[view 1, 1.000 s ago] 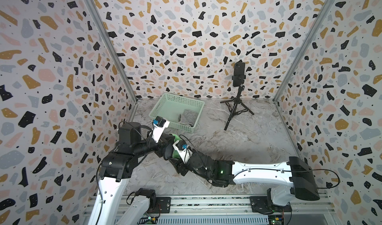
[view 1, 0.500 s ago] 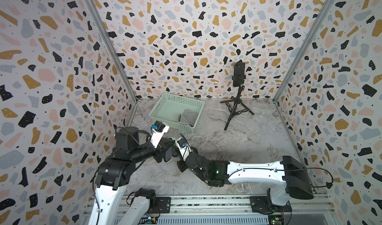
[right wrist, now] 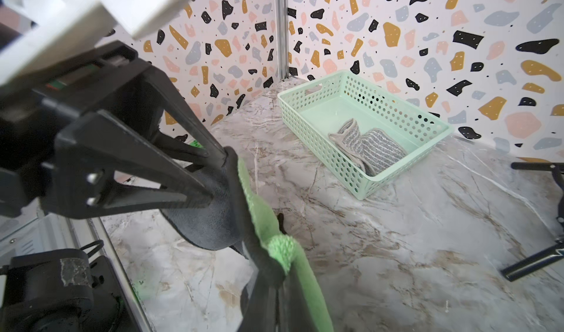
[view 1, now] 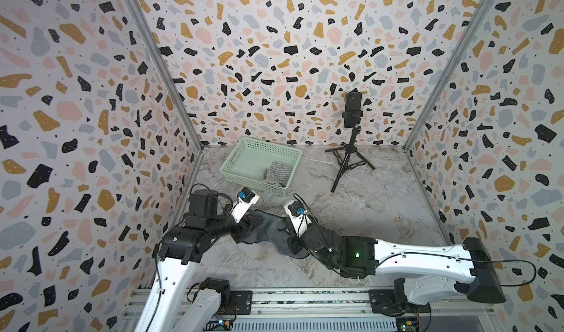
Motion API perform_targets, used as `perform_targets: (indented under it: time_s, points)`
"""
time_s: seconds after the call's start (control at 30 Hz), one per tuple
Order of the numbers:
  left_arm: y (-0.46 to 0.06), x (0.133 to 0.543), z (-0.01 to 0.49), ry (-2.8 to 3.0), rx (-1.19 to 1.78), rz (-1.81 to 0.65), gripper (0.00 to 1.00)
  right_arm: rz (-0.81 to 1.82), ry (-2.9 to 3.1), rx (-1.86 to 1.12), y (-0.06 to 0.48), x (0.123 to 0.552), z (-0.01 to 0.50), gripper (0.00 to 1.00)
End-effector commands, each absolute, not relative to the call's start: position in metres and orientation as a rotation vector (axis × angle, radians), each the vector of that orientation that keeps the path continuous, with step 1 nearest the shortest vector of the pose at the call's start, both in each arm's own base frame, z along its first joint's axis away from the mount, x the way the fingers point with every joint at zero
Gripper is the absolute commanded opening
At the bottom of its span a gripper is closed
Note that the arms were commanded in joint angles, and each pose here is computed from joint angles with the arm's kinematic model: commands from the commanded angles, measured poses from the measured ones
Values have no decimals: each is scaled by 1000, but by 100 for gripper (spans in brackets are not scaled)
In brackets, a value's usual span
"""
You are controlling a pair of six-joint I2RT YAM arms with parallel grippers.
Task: Fold the square dishcloth
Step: Place the cleaning item at the center of the board.
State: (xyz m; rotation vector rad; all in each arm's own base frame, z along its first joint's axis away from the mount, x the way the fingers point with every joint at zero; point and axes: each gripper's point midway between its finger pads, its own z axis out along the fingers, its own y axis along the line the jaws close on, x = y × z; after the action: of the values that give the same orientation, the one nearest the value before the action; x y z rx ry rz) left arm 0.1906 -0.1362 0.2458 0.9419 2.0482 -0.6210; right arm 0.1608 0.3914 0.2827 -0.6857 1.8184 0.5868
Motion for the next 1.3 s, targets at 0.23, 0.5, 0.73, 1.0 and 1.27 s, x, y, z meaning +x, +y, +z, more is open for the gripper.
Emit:
perform_targets:
  time_s: [0.23,0.5,0.73,1.0,1.27]
  points:
    - [-139,188,195,2023,1138,-507,48,514,1828,-669,365,165,315,0]
    - [-149,138,188,1876,1420,-629,80,484,1858,-661,358,169,305,0]
    - [-170,103,192,1727,1501,-886,83,490,1879,-571,352,176,309,0]
    - [-190,131,204,1624,1385,-864,77,505,1945,-382,350,208,321,0]
    - [-223,185,164,1661,1354,-528,81,446,2045,-322,351,253,297,0]
